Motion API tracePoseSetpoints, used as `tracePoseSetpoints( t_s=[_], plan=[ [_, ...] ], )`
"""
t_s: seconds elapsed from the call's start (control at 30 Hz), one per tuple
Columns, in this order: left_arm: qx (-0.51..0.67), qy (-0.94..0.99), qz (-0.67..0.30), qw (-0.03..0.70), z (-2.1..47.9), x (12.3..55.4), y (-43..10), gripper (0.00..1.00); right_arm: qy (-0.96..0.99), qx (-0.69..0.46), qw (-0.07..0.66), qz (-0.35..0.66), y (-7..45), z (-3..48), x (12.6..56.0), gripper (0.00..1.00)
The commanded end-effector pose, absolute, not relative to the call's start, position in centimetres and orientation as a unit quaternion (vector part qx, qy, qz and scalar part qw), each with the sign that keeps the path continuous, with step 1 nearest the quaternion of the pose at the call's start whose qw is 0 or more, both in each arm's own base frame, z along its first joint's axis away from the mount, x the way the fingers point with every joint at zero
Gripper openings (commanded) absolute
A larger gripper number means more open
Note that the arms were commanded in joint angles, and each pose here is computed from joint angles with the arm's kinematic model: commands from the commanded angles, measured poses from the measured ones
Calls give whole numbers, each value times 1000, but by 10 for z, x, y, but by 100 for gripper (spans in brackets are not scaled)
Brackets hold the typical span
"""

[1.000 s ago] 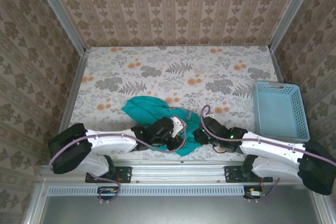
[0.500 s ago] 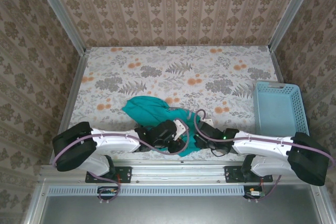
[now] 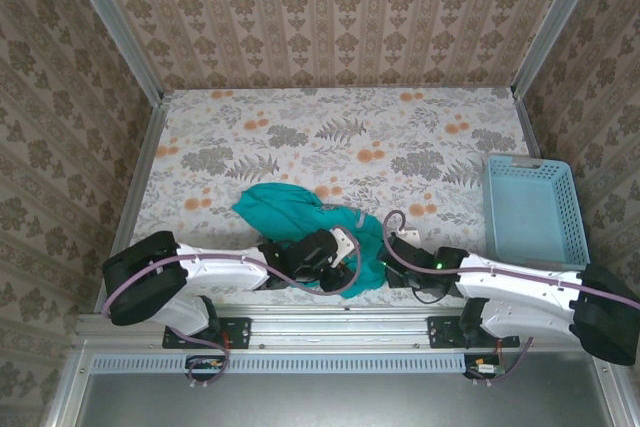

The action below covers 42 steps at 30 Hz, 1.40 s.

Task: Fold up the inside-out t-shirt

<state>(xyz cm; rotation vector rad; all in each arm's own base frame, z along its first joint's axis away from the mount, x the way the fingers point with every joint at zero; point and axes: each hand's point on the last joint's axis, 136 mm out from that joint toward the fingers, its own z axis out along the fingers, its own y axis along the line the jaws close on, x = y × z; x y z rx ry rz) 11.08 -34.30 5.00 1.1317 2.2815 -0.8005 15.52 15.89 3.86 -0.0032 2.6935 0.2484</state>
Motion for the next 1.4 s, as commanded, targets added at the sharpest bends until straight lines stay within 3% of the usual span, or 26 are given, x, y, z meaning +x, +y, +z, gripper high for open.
tracePoseSetpoints(
  t_s=[0.0, 0.07, 0.17, 0.43, 0.53, 1.0, 1.23, 1.37],
  plan=[
    [419, 828, -285, 241, 53, 112, -347, 39, 973, 7, 220, 75, 148, 43, 152, 28],
    [419, 828, -285, 240, 53, 111, -347, 39, 968, 4, 228, 104, 160, 50, 156, 39],
    [420, 827, -287, 241, 54, 111, -348, 39, 962, 6, 239, 135, 175, 57, 163, 48],
    [420, 825, -288, 243, 55, 111, -348, 39, 971, 7, 224, 87, 180, 43, 174, 48],
    [421, 826, -286, 243, 54, 111, -347, 39, 974, 10, 216, 74, 177, 38, 173, 45],
    [408, 835, -264, 258, 53, 121, -344, 39, 980, 25, 189, 66, 146, 31, 146, 3],
    [402, 833, -266, 270, 61, 124, -344, 36, 973, 22, 218, 75, 138, 49, 148, 0],
    [409, 823, -272, 286, 81, 123, -342, 44, 964, 15, 253, 77, 128, 67, 152, 0]
  ],
)
